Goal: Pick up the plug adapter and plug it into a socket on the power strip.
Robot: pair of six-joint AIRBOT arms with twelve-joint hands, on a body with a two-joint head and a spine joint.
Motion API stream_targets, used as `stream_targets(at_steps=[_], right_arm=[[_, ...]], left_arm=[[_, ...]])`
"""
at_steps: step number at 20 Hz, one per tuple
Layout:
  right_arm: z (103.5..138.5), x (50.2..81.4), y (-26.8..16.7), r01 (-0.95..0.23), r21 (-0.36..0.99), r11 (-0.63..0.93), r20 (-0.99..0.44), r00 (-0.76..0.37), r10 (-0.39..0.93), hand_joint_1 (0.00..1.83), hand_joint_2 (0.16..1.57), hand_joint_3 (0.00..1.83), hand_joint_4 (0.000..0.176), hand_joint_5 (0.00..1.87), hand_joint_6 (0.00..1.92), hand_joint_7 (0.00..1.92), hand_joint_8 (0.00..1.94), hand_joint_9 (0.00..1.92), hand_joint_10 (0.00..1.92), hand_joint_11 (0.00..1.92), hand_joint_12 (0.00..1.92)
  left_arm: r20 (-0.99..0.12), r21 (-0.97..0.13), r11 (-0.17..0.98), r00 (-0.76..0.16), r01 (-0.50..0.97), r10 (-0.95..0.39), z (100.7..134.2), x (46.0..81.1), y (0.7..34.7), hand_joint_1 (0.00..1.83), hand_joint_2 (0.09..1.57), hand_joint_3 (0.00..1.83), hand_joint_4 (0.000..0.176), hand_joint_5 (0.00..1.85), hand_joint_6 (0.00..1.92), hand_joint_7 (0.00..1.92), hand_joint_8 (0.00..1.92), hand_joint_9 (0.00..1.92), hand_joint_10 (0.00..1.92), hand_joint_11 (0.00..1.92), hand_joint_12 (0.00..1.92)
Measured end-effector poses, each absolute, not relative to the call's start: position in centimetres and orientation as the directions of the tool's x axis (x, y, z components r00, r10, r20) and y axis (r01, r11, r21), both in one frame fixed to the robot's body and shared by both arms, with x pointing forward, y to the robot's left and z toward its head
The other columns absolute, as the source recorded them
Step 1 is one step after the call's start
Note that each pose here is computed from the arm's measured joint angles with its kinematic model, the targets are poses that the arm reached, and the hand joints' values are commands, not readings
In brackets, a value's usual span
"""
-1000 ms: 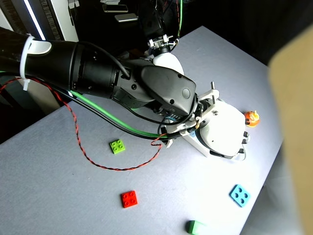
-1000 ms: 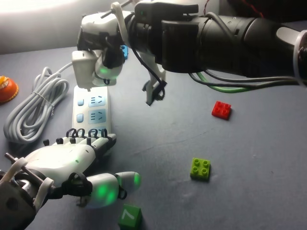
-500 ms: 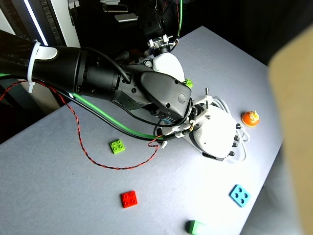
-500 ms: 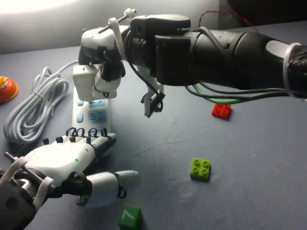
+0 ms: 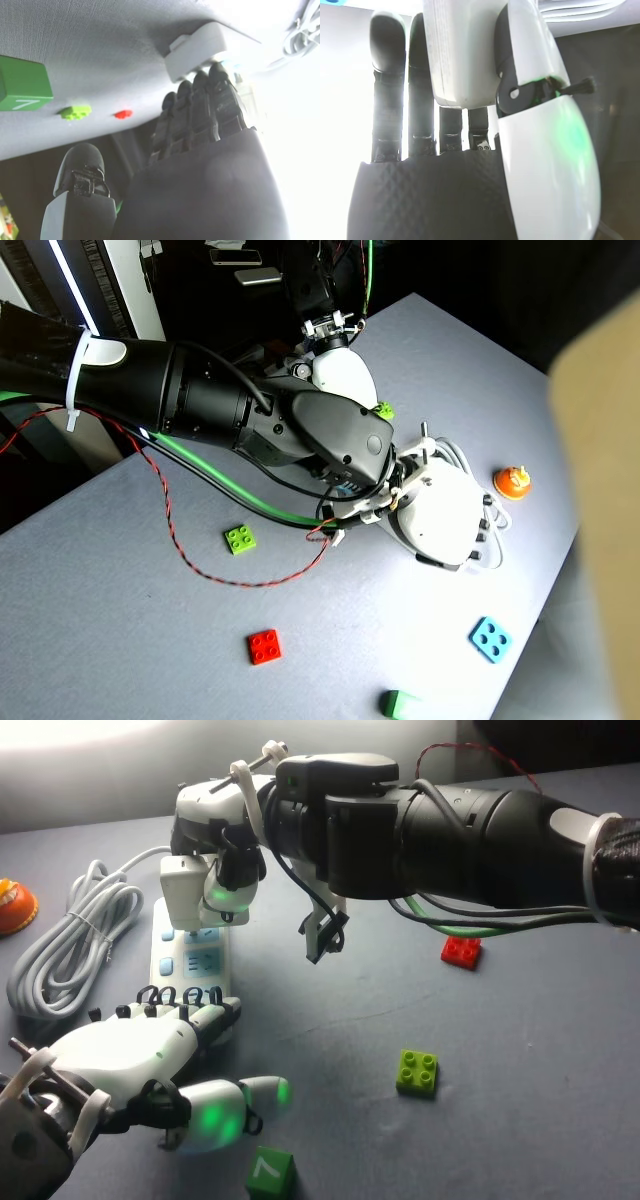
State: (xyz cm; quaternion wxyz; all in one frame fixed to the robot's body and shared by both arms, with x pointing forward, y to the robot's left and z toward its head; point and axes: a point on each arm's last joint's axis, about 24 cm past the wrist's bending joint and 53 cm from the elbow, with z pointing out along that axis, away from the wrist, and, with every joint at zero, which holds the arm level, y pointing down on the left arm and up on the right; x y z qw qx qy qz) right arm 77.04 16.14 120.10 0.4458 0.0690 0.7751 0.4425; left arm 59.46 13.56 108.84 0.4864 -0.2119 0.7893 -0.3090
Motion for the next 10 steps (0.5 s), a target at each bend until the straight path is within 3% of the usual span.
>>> stream_targets(at_steps=[10], right_arm=[[120.02,77.14,16.66,-0.307,0.724,0.618,-0.657,-0.581,0.481,1.37,1.16,0.00,0.000,0.80,1.02,0.94,1.07,0.85,1.41,0.76,1.47]], left_arm=[[-0.646,-0.688,0.725,-0.433,-0.028,-0.629,108.84,59.62,13.74,0.00,1.22,0.00,0.000,0.08,0.00,0.10,0.00,0.09,0.00,0.00,0.29]])
